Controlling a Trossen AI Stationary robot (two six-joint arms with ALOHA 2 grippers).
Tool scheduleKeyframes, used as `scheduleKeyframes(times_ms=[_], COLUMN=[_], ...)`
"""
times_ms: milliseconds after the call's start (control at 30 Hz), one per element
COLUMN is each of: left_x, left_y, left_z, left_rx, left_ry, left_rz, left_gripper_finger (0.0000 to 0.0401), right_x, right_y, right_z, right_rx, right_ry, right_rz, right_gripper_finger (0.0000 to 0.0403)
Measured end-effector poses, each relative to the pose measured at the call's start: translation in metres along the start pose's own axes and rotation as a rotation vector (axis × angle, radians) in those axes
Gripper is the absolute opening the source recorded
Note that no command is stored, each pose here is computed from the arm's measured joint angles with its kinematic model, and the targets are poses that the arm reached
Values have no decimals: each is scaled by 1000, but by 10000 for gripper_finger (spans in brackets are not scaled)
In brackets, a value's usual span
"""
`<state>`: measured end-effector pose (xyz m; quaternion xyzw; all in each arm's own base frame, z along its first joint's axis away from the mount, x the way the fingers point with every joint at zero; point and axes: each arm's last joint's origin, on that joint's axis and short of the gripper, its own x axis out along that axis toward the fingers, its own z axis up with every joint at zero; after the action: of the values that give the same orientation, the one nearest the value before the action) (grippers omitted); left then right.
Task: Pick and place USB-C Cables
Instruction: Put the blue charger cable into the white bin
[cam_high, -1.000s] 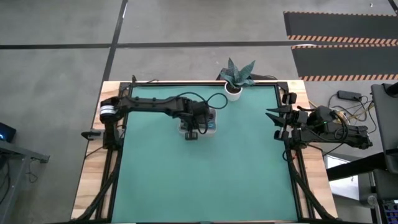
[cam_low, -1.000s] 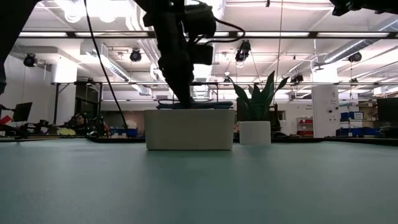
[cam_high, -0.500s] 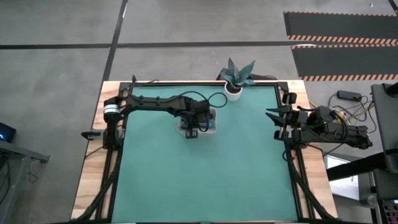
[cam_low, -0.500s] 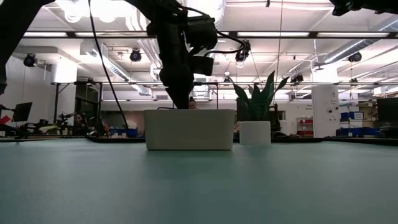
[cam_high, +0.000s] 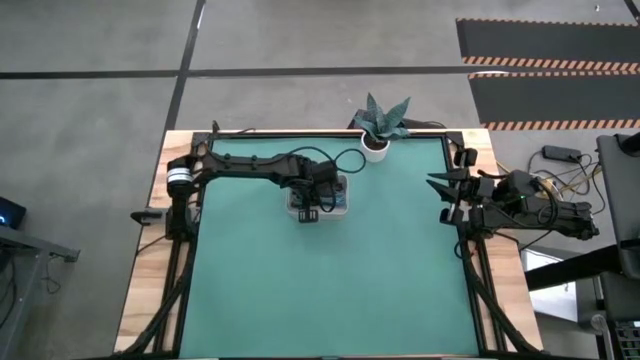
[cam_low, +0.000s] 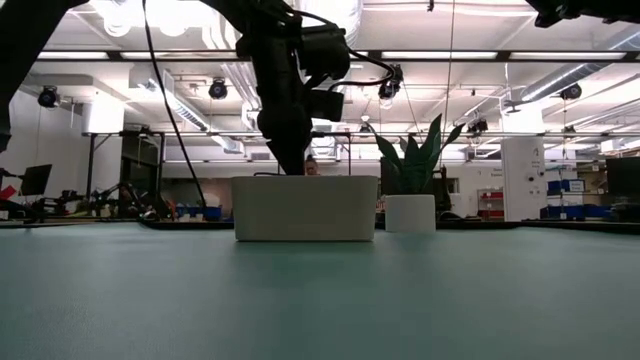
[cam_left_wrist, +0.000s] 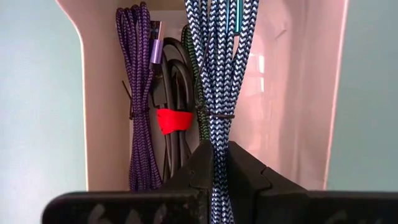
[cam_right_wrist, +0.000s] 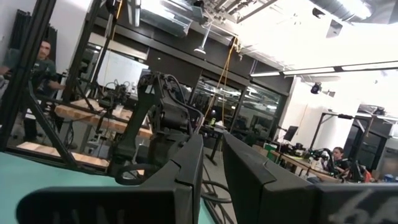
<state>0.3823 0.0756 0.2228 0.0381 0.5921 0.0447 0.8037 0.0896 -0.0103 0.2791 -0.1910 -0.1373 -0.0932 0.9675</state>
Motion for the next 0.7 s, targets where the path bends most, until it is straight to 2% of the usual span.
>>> scheduleKeyframes(times_ms=[700], left_x=[17], left_y=[-3], left_z=[-12], left_rx=[-19], left_ry=[31], left_rz=[-5], left_gripper_finger=[8], right_x=[0], right_y=[0], right_z=[0], right_rx=[0], right_ry=[0], right_rz=[0], right_gripper_finger=[54])
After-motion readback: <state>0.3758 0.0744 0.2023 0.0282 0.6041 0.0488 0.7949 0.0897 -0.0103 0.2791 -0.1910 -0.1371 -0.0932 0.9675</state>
